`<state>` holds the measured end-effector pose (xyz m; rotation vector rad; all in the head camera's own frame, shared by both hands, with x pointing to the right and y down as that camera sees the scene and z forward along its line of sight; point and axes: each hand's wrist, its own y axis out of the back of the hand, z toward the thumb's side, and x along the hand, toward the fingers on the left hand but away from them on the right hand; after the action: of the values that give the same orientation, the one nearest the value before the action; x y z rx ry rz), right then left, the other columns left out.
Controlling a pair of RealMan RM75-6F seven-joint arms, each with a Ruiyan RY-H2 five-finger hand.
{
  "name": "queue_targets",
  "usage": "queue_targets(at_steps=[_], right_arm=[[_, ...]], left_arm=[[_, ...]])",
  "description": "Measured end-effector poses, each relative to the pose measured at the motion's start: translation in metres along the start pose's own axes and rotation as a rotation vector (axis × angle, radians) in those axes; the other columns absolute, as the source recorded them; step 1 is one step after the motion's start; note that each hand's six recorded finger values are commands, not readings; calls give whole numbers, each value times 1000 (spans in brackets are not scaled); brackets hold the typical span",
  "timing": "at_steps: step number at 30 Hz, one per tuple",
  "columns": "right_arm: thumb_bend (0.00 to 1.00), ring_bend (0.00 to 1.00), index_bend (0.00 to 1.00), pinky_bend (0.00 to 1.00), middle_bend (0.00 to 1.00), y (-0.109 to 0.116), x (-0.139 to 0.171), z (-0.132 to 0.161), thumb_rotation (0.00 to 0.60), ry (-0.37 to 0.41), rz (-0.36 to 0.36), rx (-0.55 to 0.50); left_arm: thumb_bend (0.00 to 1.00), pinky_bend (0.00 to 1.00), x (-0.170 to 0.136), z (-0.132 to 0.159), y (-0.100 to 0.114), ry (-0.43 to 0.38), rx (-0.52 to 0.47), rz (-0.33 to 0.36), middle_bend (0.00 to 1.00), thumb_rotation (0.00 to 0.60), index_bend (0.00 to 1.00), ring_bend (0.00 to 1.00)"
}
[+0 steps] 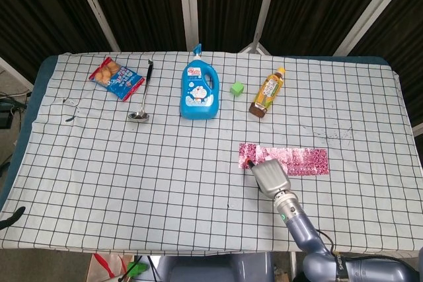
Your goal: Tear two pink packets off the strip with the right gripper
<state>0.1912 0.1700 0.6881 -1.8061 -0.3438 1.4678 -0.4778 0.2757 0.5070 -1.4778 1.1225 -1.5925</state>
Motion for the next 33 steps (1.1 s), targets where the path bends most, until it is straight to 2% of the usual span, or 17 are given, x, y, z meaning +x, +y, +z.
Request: queue_targets(at_steps=[15, 33], right_arm=[[808, 888, 213, 711, 847, -2, -23, 5, 600, -40, 16, 24], [807, 887, 213, 711, 847, -13, -26, 2, 600, -51, 52, 34]], left_arm=[[275, 84, 1, -5, 2, 18, -5, 8, 0, 600, 134, 0], [275, 84, 1, -5, 2, 19, -3, 7, 0, 600, 134, 0]])
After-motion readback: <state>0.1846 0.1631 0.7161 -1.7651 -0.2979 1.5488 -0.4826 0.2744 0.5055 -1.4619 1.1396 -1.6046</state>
